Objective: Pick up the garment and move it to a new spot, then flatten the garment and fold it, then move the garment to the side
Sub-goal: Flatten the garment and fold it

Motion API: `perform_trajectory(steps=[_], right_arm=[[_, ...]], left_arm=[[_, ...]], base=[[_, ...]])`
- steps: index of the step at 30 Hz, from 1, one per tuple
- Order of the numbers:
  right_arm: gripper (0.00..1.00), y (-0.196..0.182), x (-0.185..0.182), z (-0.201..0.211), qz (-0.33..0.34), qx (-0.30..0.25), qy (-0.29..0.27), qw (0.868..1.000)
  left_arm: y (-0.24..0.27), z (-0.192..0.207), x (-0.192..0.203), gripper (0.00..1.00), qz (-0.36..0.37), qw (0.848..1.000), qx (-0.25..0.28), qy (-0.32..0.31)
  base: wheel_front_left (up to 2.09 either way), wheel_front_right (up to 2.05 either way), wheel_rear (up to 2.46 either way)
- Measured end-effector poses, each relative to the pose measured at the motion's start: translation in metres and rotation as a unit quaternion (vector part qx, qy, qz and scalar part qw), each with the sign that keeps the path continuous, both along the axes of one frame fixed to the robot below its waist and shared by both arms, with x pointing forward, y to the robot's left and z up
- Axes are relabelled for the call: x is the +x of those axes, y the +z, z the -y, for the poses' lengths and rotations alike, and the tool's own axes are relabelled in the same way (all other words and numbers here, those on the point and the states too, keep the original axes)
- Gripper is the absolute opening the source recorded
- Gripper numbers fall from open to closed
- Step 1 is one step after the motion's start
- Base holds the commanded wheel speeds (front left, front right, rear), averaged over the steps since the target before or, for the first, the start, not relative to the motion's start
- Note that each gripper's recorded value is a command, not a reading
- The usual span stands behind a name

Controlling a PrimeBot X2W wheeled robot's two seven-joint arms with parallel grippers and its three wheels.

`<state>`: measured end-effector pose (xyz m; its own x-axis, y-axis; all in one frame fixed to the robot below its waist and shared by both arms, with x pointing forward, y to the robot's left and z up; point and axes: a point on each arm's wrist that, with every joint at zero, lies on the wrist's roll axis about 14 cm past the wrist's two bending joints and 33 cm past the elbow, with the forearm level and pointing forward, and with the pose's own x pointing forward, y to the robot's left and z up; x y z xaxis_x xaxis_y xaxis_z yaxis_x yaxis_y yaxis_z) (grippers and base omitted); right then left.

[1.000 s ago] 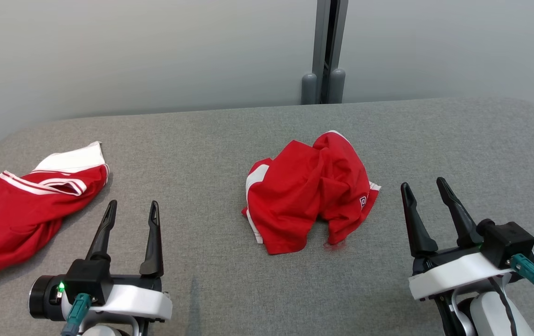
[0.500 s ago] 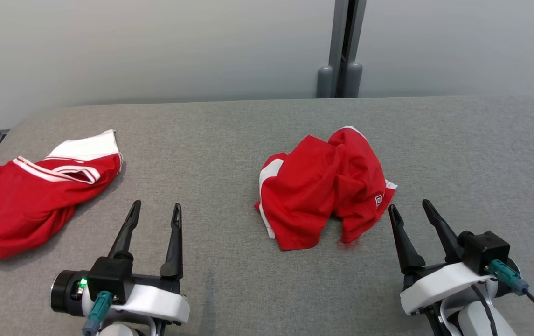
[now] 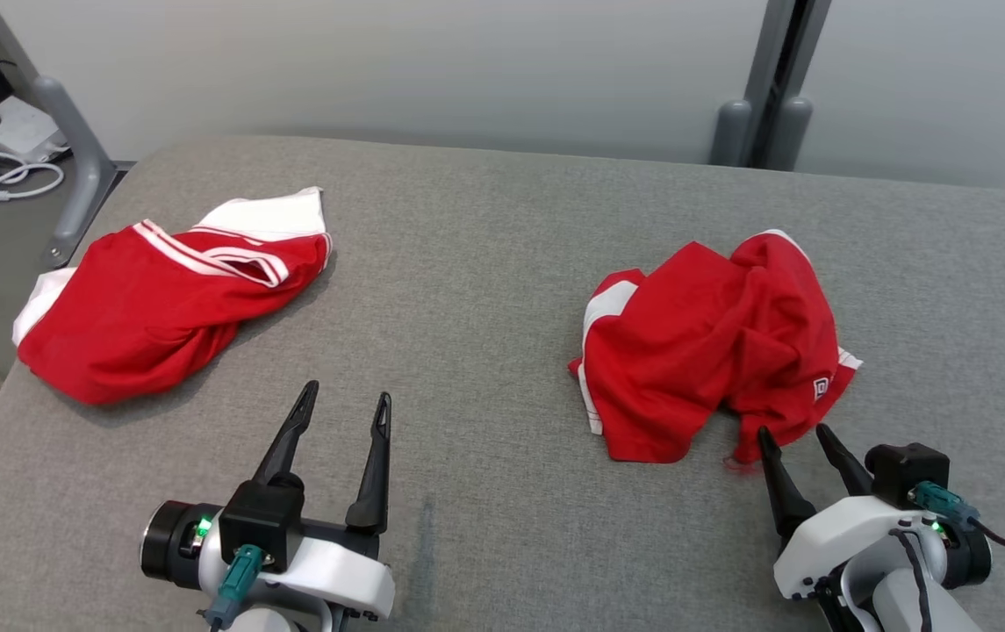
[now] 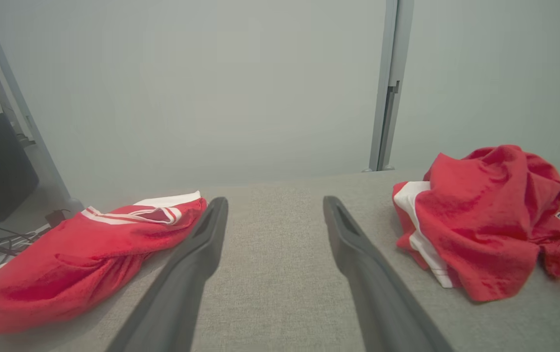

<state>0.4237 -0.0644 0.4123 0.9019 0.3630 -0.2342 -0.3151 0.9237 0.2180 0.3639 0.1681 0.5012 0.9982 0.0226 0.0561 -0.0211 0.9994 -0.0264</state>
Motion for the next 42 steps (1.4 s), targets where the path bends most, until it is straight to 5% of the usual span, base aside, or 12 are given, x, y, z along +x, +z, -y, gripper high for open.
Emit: perform_trajectory(steps=[6,7,9,10,20,28,33,34,35,42], right_arm=[[1.00,-0.011,0.005,-0.014,-0.023,0.002,0.013,1.000],[0.86,-0.011,0.006,-0.016,-0.023,0.004,0.016,1.000],[0.14,-0.011,0.006,-0.019,-0.024,0.004,0.020,1.000],[0.00,-0.012,0.004,-0.021,-0.024,0.000,0.025,0.999],[0.00,0.004,0.022,0.029,0.027,-0.112,0.027,0.993],[0.00,0.066,0.080,0.106,0.117,-0.237,-0.013,0.964],[0.00,0.097,0.104,0.131,0.145,-0.264,-0.048,0.953],[0.17,0.094,0.104,0.131,0.140,-0.269,-0.046,0.952],[1.00,0.090,0.104,0.131,0.133,-0.271,-0.044,0.952],[1.00,0.063,0.093,0.115,0.083,-0.245,-0.038,0.965]], left_arm=[[-0.003,-0.009,-0.005,1.00,-0.005,1.000,-0.001,0.014],[-0.003,-0.010,-0.006,1.00,-0.006,1.000,-0.001,0.016],[-0.003,-0.010,-0.007,1.00,-0.006,1.000,-0.001,0.017],[-0.003,-0.010,-0.007,1.00,-0.006,1.000,-0.001,0.017],[0.007,-0.006,-0.010,1.00,0.009,1.000,-0.005,0.015],[0.007,-0.010,-0.012,1.00,0.010,1.000,-0.009,0.022],[0.007,-0.014,-0.013,1.00,0.009,0.999,-0.012,0.029],[0.007,-0.015,-0.013,1.00,0.009,0.999,-0.012,0.030],[0.007,-0.015,-0.013,1.00,0.009,0.999,-0.012,0.031],[0.007,-0.013,-0.011,1.00,0.009,0.999,-0.016,0.030]], base=[[0.00,0.00,0.00],[0.00,0.00,0.00],[0.00,0.00,0.00],[0.00,0.00,0.00],[0.00,0.00,0.00],[0.00,0.00,0.00],[0.00,0.00,0.00],[0.00,0.00,0.00],[0.00,0.00,0.00],[0.00,0.00,0.00]])
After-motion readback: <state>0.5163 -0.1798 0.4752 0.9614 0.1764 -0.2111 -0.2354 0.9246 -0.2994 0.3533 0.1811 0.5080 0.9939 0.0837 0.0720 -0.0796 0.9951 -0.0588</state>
